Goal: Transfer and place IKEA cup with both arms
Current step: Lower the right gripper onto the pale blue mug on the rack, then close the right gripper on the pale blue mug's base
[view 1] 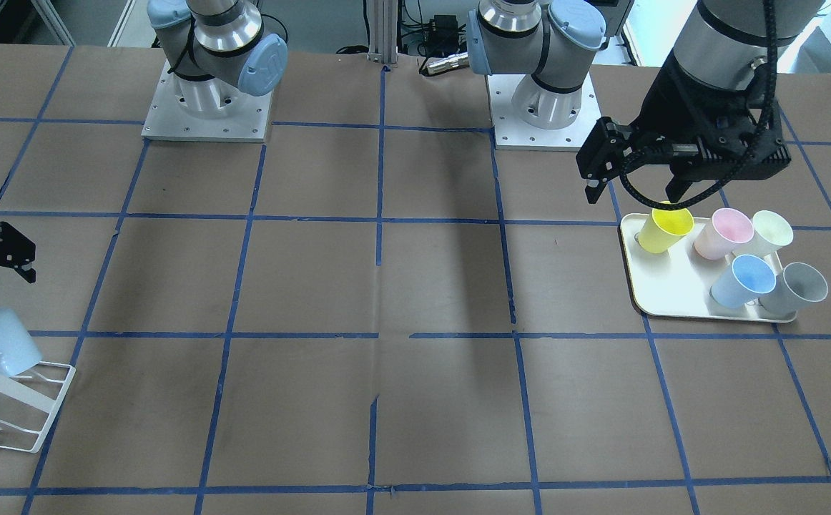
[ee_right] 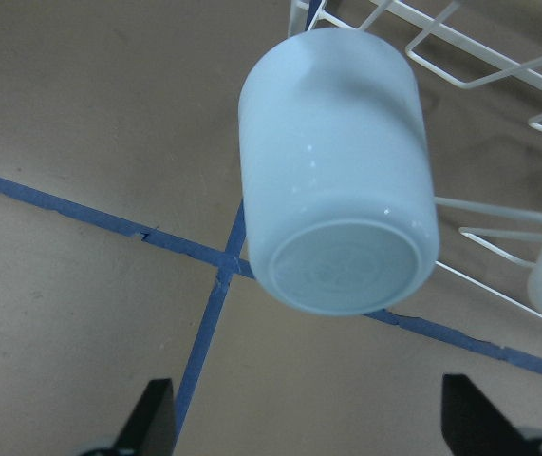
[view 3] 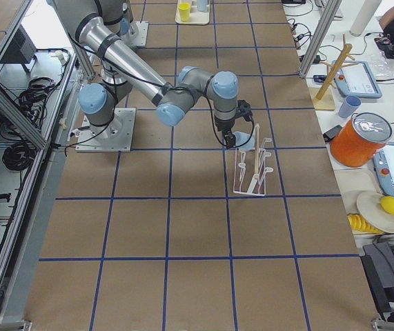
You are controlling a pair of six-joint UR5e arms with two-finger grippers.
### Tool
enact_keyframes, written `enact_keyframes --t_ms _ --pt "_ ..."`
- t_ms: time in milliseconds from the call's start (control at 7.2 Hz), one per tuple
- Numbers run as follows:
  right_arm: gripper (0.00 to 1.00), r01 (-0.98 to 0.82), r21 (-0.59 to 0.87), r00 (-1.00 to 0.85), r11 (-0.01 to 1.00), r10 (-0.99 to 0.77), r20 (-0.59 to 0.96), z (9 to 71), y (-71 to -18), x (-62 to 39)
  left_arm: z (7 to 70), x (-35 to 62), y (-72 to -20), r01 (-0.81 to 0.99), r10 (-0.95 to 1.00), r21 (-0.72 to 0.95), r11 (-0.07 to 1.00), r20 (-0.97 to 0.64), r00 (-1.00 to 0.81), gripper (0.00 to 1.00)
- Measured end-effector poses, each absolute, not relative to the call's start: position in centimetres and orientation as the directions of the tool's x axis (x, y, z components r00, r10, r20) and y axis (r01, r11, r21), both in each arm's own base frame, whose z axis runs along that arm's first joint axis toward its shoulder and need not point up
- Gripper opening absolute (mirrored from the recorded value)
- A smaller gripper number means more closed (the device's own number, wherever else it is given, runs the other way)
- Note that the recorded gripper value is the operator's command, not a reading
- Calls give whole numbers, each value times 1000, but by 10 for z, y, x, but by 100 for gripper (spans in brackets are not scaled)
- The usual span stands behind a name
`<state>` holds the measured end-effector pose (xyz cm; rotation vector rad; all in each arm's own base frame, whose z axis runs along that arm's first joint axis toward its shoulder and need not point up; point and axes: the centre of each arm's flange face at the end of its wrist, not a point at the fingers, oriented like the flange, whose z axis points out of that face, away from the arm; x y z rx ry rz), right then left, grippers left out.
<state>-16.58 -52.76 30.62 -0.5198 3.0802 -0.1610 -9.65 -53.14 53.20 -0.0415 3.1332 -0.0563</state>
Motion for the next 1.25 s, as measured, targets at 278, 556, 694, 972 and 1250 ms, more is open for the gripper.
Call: enact_keyframes --t_ms 278,556,694,972,1250 --pt "100 -324 -127 -944 937 -329 -16 304 -530 -162 532 -97 -531 -26 -27 -37 999 -7 -1000 100" --pt "100 -323 -143 -943 936 -330 -31 303 -535 -161 533 -97 -531 -26 -27 -39 999 -7 -1000 100" --pt "100 -323 -148 -943 935 -331 -28 301 -538 -162 533 -97 -531 -26 -27 -39 999 -7 -1000 100" --pt "100 -326 -162 -943 931 -332 -11 297 -544 -165 534 -97 -530 -26 -27 -40 999 -7 -1000 100" --pt "93 -317 -171 -947 933 -323 -5 292 -549 -166 535 -97 -530 -26 -27 -41 999 -8 -1000 100"
